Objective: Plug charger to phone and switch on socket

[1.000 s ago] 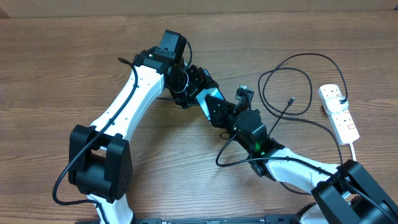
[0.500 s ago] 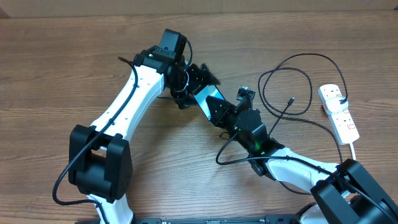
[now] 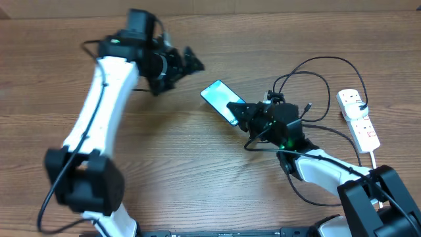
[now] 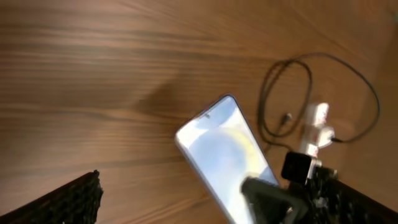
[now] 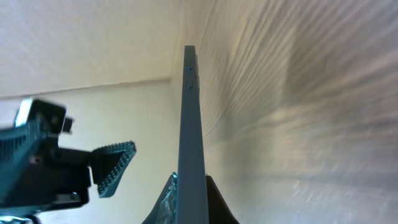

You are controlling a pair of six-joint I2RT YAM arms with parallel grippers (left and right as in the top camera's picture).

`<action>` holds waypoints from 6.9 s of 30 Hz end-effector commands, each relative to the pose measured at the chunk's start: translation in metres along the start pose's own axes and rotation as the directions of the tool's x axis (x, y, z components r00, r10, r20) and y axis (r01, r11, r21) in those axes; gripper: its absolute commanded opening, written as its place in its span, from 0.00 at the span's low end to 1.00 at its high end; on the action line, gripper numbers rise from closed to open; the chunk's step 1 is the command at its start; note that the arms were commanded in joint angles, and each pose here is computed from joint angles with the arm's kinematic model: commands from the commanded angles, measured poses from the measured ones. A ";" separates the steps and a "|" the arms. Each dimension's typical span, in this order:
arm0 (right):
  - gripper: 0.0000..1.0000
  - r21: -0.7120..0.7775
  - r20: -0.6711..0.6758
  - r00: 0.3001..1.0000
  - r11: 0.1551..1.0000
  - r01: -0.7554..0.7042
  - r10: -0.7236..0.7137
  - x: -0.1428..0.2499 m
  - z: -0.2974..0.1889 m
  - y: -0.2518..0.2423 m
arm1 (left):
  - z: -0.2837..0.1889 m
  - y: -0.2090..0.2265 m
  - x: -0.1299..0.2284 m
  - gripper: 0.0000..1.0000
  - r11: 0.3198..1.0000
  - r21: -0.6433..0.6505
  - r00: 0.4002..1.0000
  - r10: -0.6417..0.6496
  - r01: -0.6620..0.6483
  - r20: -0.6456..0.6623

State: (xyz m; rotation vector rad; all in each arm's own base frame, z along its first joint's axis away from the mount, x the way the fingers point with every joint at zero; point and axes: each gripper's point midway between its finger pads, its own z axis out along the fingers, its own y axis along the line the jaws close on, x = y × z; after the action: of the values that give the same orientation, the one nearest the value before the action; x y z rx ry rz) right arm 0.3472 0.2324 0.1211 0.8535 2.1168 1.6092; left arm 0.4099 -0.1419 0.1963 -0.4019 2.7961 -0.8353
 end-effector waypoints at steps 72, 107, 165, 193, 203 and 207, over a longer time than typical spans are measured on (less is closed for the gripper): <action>0.04 -0.157 -0.235 0.967 0.978 -0.134 0.095 0.096 0.013 0.055 | 0.005 0.025 0.098 0.57 0.587 0.573 0.808 -0.522 0.573 -0.274; 0.04 -0.112 -0.289 0.930 0.957 -0.267 0.226 0.108 0.013 0.054 | 0.016 0.022 0.098 0.11 0.611 0.562 0.813 -0.538 0.558 -0.222; 0.73 0.888 0.111 0.822 0.427 0.171 -0.559 -0.170 -0.163 -0.046 | 0.021 0.010 0.120 0.04 0.607 0.766 0.956 0.035 0.212 -0.293; 0.45 0.936 -0.069 0.919 0.293 0.195 -0.389 -0.189 -0.124 -0.148 | 0.022 0.010 0.118 0.04 0.609 0.764 0.958 0.023 0.212 -0.284; 0.14 0.942 -0.080 0.924 0.274 0.193 -0.373 -0.191 -0.120 -0.164 | 0.022 0.010 0.119 0.04 0.609 0.764 0.958 0.027 0.212 -0.287; 0.04 0.930 -0.116 0.905 0.276 0.244 -0.409 -0.197 -0.116 -0.148 | 0.021 0.010 0.120 0.04 0.607 0.767 0.957 0.037 0.208 -0.289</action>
State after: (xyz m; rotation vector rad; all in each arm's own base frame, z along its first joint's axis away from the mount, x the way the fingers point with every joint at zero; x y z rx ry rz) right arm 0.3874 -0.0075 0.0012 0.7210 2.7462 -0.0705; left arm 0.3013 -0.1808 0.1544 -0.3157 2.2629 -2.1497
